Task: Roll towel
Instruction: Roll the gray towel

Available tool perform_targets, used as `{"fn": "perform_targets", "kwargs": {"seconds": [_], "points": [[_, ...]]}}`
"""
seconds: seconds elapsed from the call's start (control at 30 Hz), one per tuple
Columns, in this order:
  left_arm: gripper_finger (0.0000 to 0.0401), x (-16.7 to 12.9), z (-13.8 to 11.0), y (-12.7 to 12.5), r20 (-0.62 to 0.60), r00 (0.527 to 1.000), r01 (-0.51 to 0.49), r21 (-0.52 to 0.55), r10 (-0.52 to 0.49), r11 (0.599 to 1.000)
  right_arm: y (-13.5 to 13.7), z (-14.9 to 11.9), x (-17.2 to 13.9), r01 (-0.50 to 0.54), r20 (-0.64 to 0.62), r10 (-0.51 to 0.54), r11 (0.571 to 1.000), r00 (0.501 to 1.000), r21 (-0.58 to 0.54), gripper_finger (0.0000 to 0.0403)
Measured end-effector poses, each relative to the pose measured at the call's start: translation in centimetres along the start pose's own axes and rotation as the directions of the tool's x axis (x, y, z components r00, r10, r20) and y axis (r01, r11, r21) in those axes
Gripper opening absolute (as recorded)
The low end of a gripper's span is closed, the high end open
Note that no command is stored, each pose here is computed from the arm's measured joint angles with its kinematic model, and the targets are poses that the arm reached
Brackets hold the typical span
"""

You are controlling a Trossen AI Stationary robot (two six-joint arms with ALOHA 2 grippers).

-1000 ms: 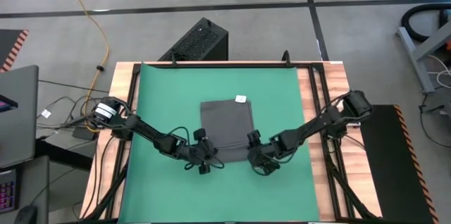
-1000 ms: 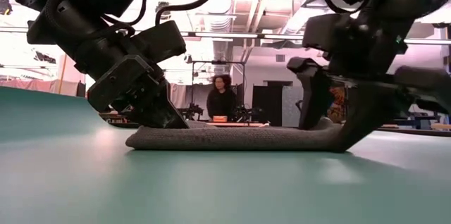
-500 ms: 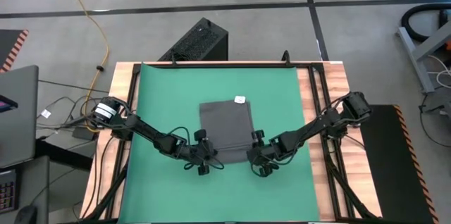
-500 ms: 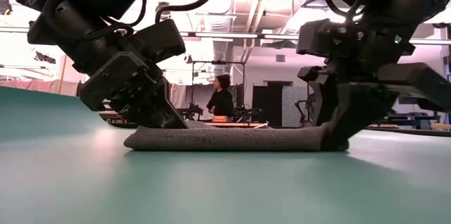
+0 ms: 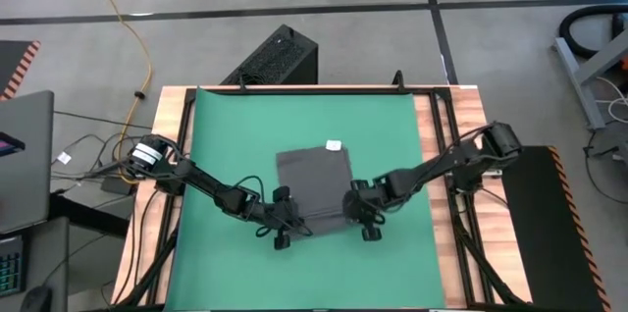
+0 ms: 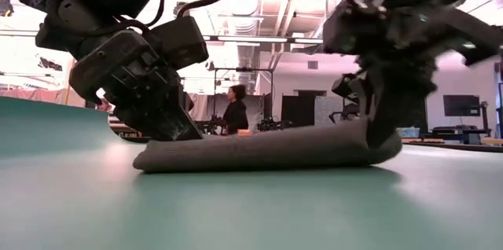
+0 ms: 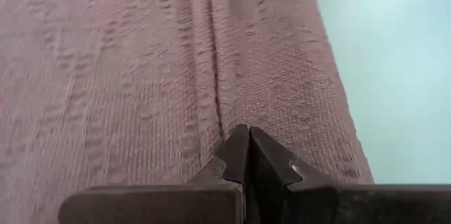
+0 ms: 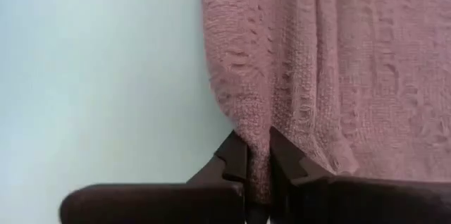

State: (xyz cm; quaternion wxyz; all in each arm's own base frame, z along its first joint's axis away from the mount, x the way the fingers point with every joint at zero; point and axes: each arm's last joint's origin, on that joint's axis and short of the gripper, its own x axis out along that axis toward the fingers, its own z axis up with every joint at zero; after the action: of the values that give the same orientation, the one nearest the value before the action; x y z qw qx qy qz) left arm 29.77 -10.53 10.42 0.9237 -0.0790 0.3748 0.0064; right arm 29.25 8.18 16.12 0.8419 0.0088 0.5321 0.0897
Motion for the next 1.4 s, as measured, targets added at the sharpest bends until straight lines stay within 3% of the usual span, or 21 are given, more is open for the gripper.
{"fn": "perform_targets", "kwargs": {"seconds": [0.2, 0.47, 0.53, 0.67, 0.9, 1.1, 1.3, 1.4], "points": [[0.0000, 0.0, 0.0, -0.1, -0.015, 0.999, 0.035, -0.002, -0.035, 0.999, -2.7, 0.5, -0.7, -0.170, 0.013, 0.170, 0.976, 0.985, 0.134, 0.0033], [0.0000, 0.0, -0.1, -0.2, -0.038, 0.995, 0.090, -0.005, -0.090, 0.996, -6.1, 0.8, -1.3, -0.224, 0.063, 0.215, 0.935, 0.974, 0.274, 0.0033], [0.0000, 0.0, -0.1, -0.2, -0.042, 0.994, 0.099, -0.005, -0.099, 0.995, -6.6, 0.9, -1.5, -0.272, 0.080, 0.260, 0.914, 0.962, 0.300, 0.0033], [0.0000, 0.0, -0.1, -0.3, -0.048, 0.992, 0.112, -0.017, -0.112, 0.994, -7.2, 0.9, -1.9, -0.419, 0.104, 0.412, 0.824, 0.905, 0.381, 0.0033], [0.0000, 0.1, 0.1, -0.1, -0.053, 0.985, 0.163, -0.046, -0.165, 0.986, -7.8, 0.8, -1.8, -0.408, 0.111, 0.401, 0.806, 0.909, 0.429, 0.0033], [0.0000, 0.2, 0.3, 0.3, -0.072, 0.972, 0.219, -0.076, -0.224, 0.973, -9.5, 0.7, -2.0, -0.359, 0.133, 0.352, 0.722, 0.926, 0.591, 0.0033], [0.0000, 0.3, 0.7, 0.8, -0.049, 0.972, 0.223, -0.086, -0.228, 0.971, -10.6, 0.5, -2.1, -0.274, 0.131, 0.258, 0.668, 0.957, 0.692, 0.0033], [0.0000, 0.3, 0.7, 1.0, -0.048, 0.971, 0.227, -0.090, -0.232, 0.970, -10.9, 0.4, -1.8, -0.262, 0.128, 0.244, 0.664, 0.961, 0.700, 0.0033]]}}
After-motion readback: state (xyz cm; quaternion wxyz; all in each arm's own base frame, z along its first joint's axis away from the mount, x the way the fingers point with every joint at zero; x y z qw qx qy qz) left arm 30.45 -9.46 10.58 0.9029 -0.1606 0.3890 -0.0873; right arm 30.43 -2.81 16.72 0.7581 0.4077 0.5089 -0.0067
